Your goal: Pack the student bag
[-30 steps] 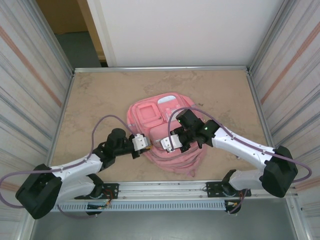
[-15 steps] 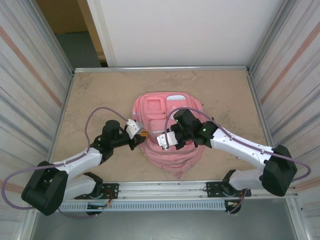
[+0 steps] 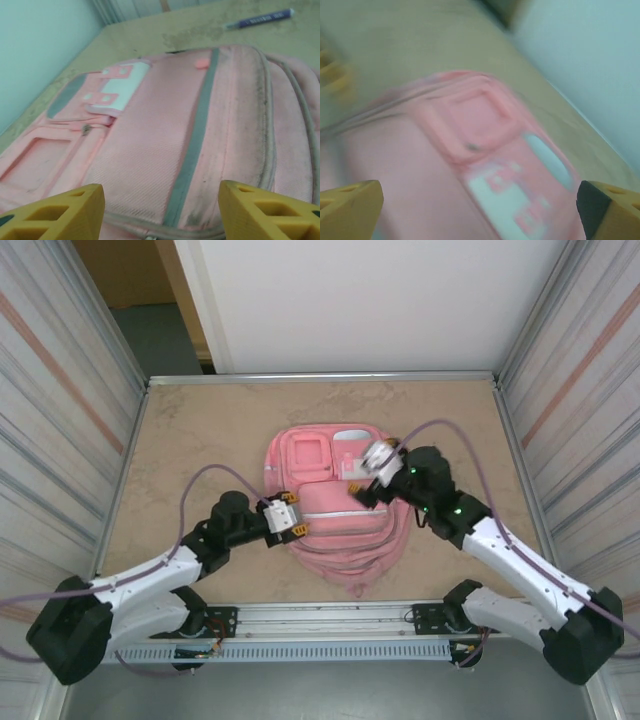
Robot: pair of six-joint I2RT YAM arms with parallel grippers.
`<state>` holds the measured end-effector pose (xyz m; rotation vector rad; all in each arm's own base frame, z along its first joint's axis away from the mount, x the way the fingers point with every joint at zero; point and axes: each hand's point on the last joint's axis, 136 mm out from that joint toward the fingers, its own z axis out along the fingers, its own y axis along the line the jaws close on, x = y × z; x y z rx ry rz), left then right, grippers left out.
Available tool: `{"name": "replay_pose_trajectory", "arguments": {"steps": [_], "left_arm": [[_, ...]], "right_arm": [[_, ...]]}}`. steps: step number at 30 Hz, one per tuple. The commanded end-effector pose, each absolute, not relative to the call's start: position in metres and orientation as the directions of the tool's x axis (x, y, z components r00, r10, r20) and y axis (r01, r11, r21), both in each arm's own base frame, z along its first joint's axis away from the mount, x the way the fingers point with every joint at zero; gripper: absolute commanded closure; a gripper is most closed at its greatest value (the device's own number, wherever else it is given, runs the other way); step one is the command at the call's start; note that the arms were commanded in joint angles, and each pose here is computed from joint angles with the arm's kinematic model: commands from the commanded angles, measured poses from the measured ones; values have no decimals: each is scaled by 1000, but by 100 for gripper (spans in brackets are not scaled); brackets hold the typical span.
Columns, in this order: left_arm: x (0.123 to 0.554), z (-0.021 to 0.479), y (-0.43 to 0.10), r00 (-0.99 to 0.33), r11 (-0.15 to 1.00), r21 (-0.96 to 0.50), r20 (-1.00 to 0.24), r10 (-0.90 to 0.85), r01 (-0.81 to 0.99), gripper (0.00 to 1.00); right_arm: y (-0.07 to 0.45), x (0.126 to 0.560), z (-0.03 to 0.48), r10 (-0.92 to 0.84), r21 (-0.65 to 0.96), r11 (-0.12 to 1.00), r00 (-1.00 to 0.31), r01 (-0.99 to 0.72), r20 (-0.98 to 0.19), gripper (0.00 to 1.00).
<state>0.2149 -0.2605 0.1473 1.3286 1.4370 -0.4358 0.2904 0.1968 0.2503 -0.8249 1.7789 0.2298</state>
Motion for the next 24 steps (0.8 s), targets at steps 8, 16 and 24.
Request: {"name": "replay_pose_trajectory", "arguments": {"steps": [8, 16, 24], "left_arm": [[192, 148, -288, 405, 10, 480, -751, 522, 877, 36], [187, 131, -300, 397, -65, 450, -700, 594, 891, 28], [232, 137, -298, 299, 145, 526, -666, 683, 838, 43]], "right_arm": [[34, 316, 139, 316, 219, 948, -751, 230, -580, 1], [35, 317, 58, 236, 119, 971, -923, 209, -305, 35], [12, 327, 35, 120, -187, 968, -961, 170, -250, 54]]}}
